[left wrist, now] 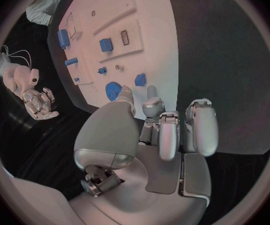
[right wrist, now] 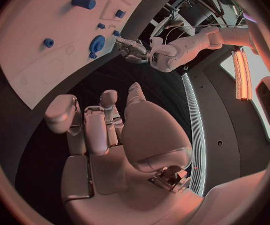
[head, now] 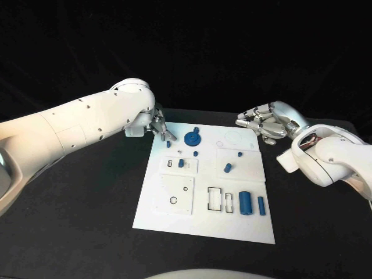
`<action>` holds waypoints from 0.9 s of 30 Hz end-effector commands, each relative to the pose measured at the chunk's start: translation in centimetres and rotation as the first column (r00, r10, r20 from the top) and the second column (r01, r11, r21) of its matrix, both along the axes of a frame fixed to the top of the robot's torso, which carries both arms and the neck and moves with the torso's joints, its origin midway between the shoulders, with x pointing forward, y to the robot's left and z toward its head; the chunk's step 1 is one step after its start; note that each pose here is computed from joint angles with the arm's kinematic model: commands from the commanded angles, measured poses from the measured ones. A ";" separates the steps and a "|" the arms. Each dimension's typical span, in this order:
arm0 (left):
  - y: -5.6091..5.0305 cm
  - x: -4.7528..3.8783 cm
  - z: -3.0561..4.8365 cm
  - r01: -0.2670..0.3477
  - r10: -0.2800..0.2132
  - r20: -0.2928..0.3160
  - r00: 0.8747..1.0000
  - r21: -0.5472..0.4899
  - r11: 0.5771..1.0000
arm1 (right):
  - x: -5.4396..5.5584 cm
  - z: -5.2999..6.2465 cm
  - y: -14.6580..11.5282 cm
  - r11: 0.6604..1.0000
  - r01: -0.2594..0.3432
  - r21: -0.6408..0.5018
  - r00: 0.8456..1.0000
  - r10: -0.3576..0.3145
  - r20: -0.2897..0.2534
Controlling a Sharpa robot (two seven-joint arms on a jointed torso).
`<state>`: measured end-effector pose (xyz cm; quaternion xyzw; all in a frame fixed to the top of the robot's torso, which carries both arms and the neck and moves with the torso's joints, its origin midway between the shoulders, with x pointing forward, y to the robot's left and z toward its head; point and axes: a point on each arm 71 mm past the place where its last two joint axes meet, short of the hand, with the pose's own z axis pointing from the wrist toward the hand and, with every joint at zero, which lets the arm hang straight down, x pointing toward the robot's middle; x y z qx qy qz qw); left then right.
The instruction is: Assemble the parts on the task board
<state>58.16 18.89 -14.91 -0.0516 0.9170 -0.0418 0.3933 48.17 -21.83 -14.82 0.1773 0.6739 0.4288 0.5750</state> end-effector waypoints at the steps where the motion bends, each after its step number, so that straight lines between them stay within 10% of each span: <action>1: -0.3 -0.19 -0.21 0.027 -0.027 -0.038 0.999 0.006 1.000 | 0.0 0.0 0.1 1.000 -0.011 -0.003 1.000 0.011 0.006; 27: -0.5 -0.29 -0.45 0.028 -0.028 -0.071 0.997 -0.003 1.000 | 0.0 -0.2 0.3 0.999 -0.030 -0.028 1.000 0.030 -0.008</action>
